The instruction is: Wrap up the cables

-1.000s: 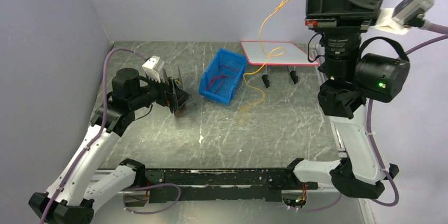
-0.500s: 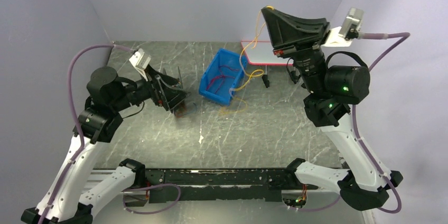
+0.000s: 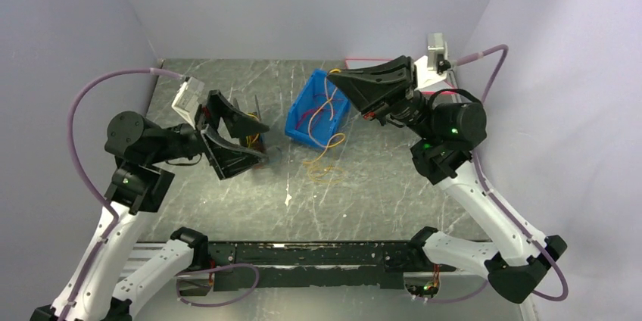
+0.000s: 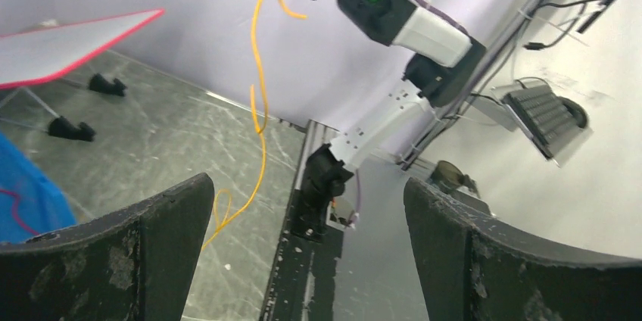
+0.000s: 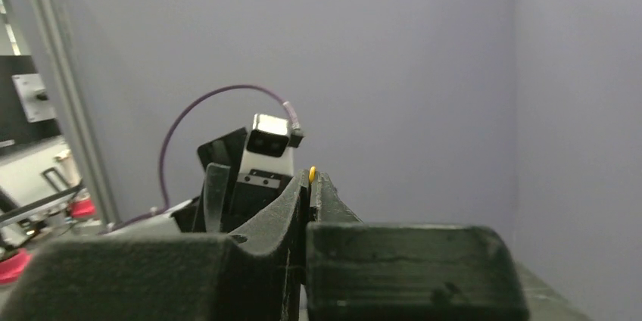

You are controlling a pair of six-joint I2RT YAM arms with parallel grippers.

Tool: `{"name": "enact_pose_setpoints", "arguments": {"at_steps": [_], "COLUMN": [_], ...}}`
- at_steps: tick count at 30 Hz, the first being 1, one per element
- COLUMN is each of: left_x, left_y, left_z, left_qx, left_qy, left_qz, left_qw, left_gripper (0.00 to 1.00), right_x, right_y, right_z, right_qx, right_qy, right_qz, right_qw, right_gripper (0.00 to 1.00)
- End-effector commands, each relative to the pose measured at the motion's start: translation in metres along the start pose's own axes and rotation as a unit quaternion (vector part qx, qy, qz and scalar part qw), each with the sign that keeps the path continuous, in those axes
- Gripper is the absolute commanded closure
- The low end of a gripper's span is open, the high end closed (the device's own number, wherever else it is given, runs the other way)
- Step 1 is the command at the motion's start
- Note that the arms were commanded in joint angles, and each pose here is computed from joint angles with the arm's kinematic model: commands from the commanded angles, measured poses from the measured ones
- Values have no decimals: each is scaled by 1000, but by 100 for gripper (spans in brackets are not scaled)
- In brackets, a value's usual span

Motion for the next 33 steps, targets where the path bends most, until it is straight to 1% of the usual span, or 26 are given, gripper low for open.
{"name": "enact_pose_setpoints", "arguments": {"at_steps": [1,6,10,14,21,27,33], "left_x": [-9,0,6,10,11,24,47], "left_y": [-14,-22,-23,-27,-34,-39,-43], "left_z": [0,4,9,15,26,41,53], "left_qx": [46,54,59,68,80,84,67], "left_qy": [-74,-97,-97,-99,-112,-105,-83], "left_qz": [-28,-64,-81,-95,-113,-138,-157], "left_qw": [996,992,990,988,984,981,982], "left_gripper": [0,1,1,0,1,0,1], "right_x": [16,10,7,3,-6,-1,7], "right_y": [-3,-26,-47,-67,-94,-102,-98], "right_z": [-6,-4,4,9,9,9,6], "right_qx": [-23,-16,3,24,49,49,40], "right_qy": [52,46,27,-4,-23,-7,-1], "right_qz": [47,81,91,72,53,53,65], "right_qw": [997,996,995,997,997,997,997], "right_gripper": [100,100,100,100,100,100,100]}}
Point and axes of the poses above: each gripper's point midway between its finger pads, its own z axis out along the fingers, its own x axis along the line the jaws close on, y = z × x, the point moved 5 cm from there along -z, back along the fingers, and after that the axes turned 14 degrees about -z, right-handed, at the moved point
